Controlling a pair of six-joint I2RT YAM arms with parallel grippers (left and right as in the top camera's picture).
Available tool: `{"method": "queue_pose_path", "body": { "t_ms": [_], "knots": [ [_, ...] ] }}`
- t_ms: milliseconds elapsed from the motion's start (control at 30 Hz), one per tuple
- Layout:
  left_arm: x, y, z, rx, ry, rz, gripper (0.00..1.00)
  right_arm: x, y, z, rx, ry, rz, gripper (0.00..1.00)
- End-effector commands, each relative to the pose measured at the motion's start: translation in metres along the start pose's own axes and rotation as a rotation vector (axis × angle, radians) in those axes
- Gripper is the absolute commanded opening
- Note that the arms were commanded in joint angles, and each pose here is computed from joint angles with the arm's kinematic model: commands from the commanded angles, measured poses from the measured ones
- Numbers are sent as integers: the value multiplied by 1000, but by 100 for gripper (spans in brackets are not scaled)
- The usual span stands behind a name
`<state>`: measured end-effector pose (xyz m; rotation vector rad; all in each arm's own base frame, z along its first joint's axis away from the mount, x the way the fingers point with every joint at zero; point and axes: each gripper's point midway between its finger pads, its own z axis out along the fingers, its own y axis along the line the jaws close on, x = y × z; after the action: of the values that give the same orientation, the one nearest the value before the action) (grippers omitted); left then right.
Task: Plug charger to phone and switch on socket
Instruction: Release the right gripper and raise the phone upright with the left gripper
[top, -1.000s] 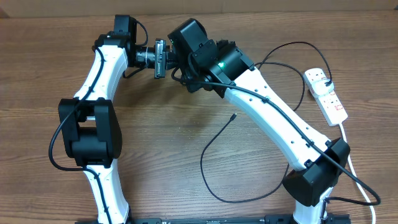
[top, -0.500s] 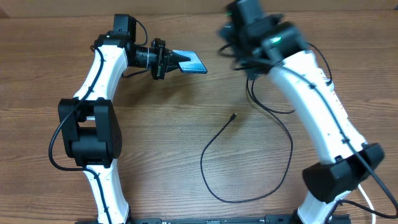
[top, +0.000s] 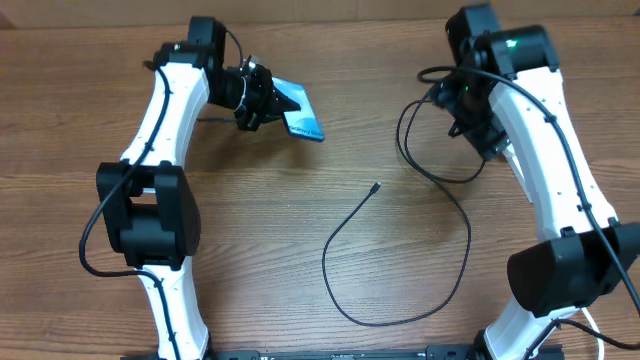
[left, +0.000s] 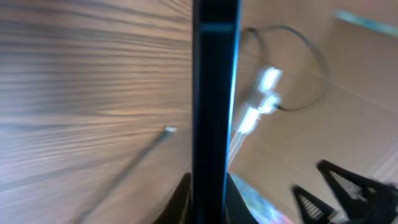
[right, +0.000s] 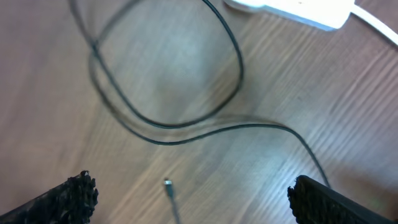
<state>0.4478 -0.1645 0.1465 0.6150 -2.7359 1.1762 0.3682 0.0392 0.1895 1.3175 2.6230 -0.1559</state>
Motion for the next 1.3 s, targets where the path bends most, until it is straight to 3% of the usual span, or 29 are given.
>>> {"method": "queue_pose_path", "body": {
  "t_ms": [0,100,333,433,500,600,667,700,800,967,1067,1200,1267],
  "knots": [
    [-19,-2,-50,-252,-257,166,4,15,-5,13,24,18,-46,100],
    [-24,8,-72,-379,-340,159,4,34,3,36,4,69,-63,100],
    [-31,14,-80,-422,-388,131,4,97,13,71,-49,266,-154,96],
    [-35,17,-83,-441,-418,102,4,115,16,80,-55,263,-221,93],
    [-37,16,-83,-439,-426,109,4,123,21,88,-68,238,-251,86],
    [-36,11,-81,-414,-417,120,4,135,31,101,-100,192,-292,87],
    [-34,0,-76,-361,-383,189,4,144,35,108,-123,189,-310,87],
    [-33,-6,-73,-334,-366,228,5,147,37,109,-131,187,-316,95],
    [-28,-18,-69,-262,-324,300,4,151,36,110,-131,188,-327,95],
    [-15,-48,-66,-64,-233,440,4,151,37,112,-136,186,-326,70],
    [-2,-73,-70,111,-173,550,4,152,37,114,-136,186,-328,67],
    [16,-99,-81,307,-110,678,4,157,42,116,-161,178,-338,50],
    [24,-106,-84,363,-91,725,4,161,47,118,-185,174,-345,49]
  ]
}}
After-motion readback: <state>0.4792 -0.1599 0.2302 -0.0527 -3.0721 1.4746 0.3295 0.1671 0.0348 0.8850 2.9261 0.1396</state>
